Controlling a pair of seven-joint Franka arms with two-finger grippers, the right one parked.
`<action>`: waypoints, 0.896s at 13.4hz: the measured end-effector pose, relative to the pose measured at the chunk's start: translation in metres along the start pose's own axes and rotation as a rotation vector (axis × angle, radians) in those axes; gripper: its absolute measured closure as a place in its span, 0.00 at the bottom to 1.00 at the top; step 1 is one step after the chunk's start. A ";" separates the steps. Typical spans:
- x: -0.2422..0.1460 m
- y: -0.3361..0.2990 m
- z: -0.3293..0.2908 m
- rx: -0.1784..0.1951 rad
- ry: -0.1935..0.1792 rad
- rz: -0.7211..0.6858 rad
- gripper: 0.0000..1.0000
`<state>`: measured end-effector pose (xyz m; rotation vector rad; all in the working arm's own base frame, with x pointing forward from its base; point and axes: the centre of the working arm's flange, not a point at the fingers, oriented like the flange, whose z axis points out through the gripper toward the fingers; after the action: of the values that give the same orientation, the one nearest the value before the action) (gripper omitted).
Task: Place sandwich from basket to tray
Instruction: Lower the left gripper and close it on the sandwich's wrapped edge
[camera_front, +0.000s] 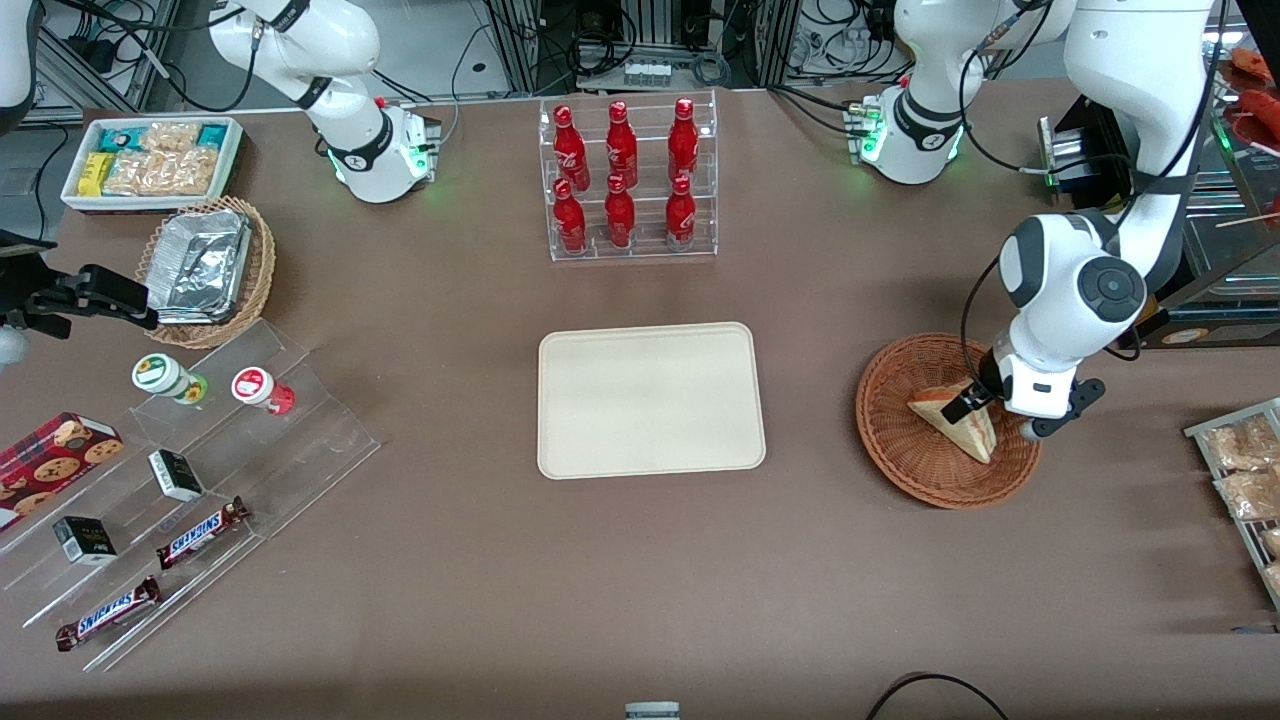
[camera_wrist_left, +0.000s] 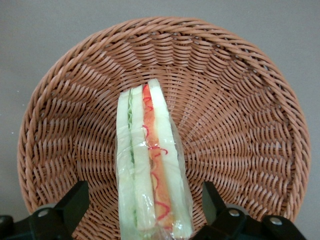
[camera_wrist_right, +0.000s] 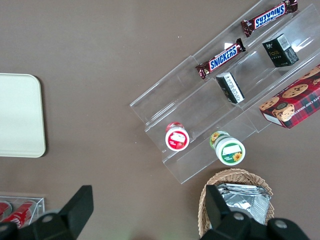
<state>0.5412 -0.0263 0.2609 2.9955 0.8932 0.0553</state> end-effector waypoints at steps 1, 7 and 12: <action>-0.001 0.000 0.001 0.001 -0.002 0.001 0.00; -0.006 0.000 0.006 0.008 -0.013 0.006 0.07; -0.010 0.007 0.005 0.006 -0.011 -0.009 0.63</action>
<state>0.5366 -0.0379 0.2557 2.9935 0.9074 0.0356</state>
